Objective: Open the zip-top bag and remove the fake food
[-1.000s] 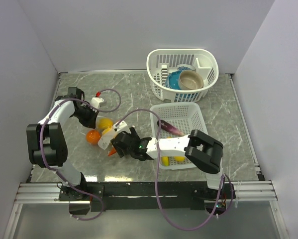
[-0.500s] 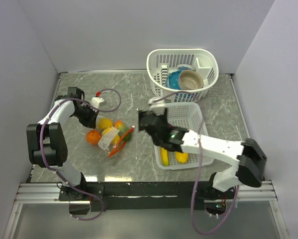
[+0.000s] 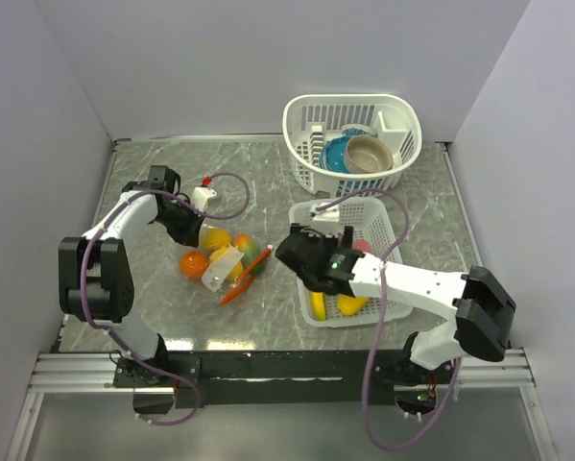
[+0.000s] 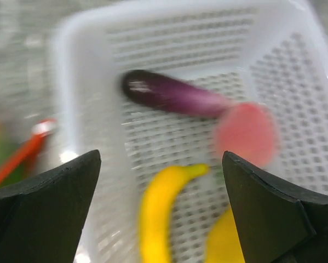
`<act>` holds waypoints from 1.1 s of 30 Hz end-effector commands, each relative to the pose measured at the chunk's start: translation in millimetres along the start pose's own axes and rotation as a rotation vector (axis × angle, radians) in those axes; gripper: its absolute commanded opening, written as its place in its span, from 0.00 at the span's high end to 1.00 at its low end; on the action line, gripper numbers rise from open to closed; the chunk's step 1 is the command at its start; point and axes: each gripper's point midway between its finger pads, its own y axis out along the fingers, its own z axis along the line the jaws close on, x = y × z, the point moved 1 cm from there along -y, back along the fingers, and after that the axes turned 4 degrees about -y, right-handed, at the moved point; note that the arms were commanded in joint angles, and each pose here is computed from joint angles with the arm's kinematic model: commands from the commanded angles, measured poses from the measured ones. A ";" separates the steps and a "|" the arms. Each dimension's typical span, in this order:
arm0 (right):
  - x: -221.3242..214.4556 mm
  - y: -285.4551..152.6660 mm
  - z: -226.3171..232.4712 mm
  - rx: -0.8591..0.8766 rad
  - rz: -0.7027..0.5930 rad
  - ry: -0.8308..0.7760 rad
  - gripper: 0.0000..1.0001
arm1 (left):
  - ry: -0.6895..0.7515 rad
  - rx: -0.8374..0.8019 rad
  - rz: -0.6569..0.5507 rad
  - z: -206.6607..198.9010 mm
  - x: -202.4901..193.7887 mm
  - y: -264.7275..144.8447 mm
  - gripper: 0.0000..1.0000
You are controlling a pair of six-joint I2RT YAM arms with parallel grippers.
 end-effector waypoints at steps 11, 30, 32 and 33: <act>-38.0 -45.1 167.8 0.546 -0.046 -0.205 0.32 | 0.008 0.045 0.007 10.9 -2.6 4.1 0.99; -44.3 17.1 202.3 0.524 -0.009 -0.203 0.16 | 0.009 0.028 0.012 8.9 -5.6 5.8 0.99; -41.6 21.7 206.0 0.526 -0.014 -0.206 0.16 | 0.010 0.028 0.012 9.7 -6.2 6.7 0.99; -40.8 23.2 207.6 0.535 -0.011 -0.207 0.16 | 0.008 0.025 0.016 9.4 -7.3 7.4 0.99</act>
